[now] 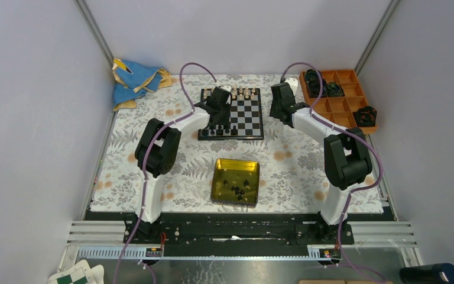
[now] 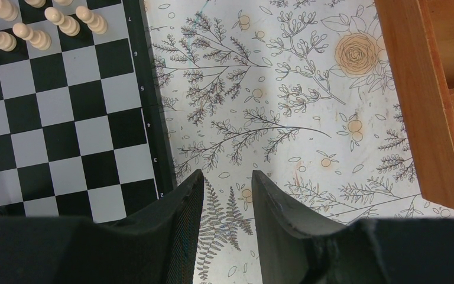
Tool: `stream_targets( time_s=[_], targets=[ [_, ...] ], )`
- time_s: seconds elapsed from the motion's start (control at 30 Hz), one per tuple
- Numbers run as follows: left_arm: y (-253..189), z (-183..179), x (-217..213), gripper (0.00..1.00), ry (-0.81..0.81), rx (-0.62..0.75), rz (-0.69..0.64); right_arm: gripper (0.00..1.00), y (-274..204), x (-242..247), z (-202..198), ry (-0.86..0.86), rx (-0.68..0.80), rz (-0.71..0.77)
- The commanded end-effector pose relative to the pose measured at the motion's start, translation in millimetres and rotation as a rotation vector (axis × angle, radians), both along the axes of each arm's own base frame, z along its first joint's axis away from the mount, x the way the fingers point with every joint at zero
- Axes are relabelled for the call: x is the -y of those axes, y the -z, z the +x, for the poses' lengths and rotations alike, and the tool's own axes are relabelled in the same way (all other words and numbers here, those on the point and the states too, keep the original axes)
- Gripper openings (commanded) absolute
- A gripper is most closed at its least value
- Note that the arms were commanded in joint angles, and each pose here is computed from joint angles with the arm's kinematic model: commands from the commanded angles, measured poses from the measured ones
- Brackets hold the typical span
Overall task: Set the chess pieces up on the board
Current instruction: Place the chess piece on the chessboard.
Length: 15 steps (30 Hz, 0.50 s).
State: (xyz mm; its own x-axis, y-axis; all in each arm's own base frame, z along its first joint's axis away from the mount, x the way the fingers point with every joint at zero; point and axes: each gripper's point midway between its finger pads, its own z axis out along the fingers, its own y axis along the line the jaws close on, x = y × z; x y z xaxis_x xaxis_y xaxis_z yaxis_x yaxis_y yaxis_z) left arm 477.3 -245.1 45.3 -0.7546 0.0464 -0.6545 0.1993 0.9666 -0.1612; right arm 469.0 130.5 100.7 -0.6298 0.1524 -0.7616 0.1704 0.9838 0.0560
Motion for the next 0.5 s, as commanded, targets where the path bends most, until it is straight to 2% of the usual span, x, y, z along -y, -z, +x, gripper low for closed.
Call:
stream_targets(
  time_s=[0.0, 0.47],
  targets=[
    [-13.9, 0.3, 0.9, 0.00, -0.001, 0.018, -0.027, 0.42, -19.6, -3.5, 13.9, 0.004, 0.056, 0.035],
    [-9.9, -9.0, 5.7, 0.00, 0.016, 0.003, -0.012, 0.42, -16.4, -2.3, 11.3, 0.005, 0.049, 0.037]
  ],
)
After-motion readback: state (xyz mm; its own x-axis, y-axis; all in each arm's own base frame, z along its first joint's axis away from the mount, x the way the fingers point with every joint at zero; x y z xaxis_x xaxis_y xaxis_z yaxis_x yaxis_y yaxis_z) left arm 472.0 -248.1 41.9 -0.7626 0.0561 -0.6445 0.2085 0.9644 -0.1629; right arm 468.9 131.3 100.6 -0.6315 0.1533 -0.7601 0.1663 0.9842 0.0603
